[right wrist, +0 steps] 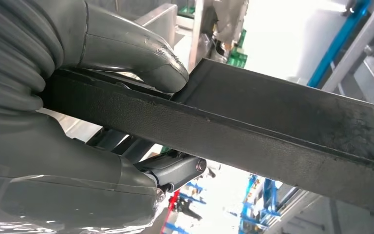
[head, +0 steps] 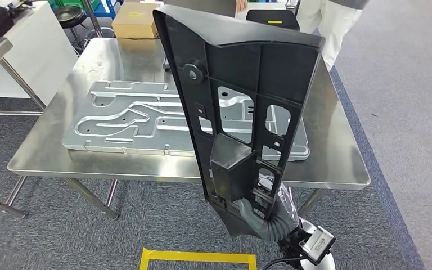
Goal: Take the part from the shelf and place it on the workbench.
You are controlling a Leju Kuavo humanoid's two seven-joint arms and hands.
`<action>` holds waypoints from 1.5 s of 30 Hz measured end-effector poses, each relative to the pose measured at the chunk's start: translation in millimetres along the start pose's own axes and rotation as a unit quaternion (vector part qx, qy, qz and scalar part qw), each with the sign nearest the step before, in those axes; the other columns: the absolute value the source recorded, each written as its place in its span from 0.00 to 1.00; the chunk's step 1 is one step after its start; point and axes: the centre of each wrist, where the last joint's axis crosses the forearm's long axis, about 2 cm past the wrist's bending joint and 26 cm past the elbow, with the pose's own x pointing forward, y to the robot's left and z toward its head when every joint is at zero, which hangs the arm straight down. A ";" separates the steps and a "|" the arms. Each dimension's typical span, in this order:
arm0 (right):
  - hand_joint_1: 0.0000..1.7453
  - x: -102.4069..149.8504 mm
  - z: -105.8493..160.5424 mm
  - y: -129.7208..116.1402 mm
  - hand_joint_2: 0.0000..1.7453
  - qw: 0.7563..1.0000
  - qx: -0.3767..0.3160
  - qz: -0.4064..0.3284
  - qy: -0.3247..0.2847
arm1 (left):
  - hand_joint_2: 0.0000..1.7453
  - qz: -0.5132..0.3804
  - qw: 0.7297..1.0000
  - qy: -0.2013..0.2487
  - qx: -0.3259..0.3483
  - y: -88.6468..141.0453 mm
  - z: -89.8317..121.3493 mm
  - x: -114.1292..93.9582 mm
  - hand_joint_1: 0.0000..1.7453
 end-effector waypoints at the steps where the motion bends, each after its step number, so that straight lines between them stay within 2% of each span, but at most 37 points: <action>1: 1.00 0.2 -1.8 -2.7 1.00 1.000 0.003 0.005 -0.002 | 1.00 0.000 1.000 -0.001 0.001 0.0 -0.1 0.9 0.00; 9: 1.00 1.9 -12.0 -30.6 1.00 0.999 0.012 0.046 -0.011 | 1.00 0.003 1.000 -0.011 -0.002 -4.4 1.0 7.6 0.00; 20: 1.00 3.0 -14.5 -43.9 1.00 0.997 0.015 0.081 -0.006 | 1.00 0.003 1.000 -0.015 -0.007 -7.9 2.0 10.1 0.00; 23: 1.00 5.2 -29.0 -64.8 1.00 0.990 0.024 0.138 -0.001 | 1.00 -0.001 1.000 -0.021 -0.011 -6.8 1.4 13.1 0.00; 26: 1.00 8.4 -58.8 -107.2 1.00 0.974 0.044 0.224 0.010 | 1.00 -0.006 1.000 -0.024 -0.010 -4.8 0.6 14.1 0.00; 30: 1.00 18.5 -112.5 -168.1 1.00 0.922 0.043 0.385 0.029 | 1.00 -0.015 0.999 -0.032 -0.011 -3.3 0.0 15.3 0.00; 32: 1.00 23.9 -136.6 -191.3 1.00 0.881 0.032 0.470 0.046 | 1.00 -0.017 0.999 -0.040 -0.013 -3.2 -0.1 16.5 0.00; 34: 1.00 26.1 -154.4 -206.3 1.00 0.828 0.027 0.556 0.067 | 1.00 -0.018 0.999 -0.047 -0.015 -3.3 -0.1 16.4 0.00; 36: 1.00 25.1 -165.8 -216.5 1.00 0.775 0.024 0.627 0.081 | 1.00 -0.020 0.998 -0.055 -0.017 -3.2 -0.2 17.8 0.00; 39: 1.00 13.9 -170.4 -225.2 1.00 0.715 0.029 0.691 0.106 | 1.00 -0.025 0.997 -0.065 -0.026 -3.3 -0.4 19.8 0.00; 42: 1.00 -2.1 -168.0 -227.9 1.00 0.673 0.048 0.725 0.138 | 1.00 -0.032 0.997 -0.070 -0.031 -3.3 -0.5 21.7 0.00; 45: 1.00 -10.2 -170.3 -232.9 1.00 0.648 0.063 0.743 0.154 | 1.00 -0.034 0.996 -0.074 -0.034 -4.1 -0.4 24.9 0.00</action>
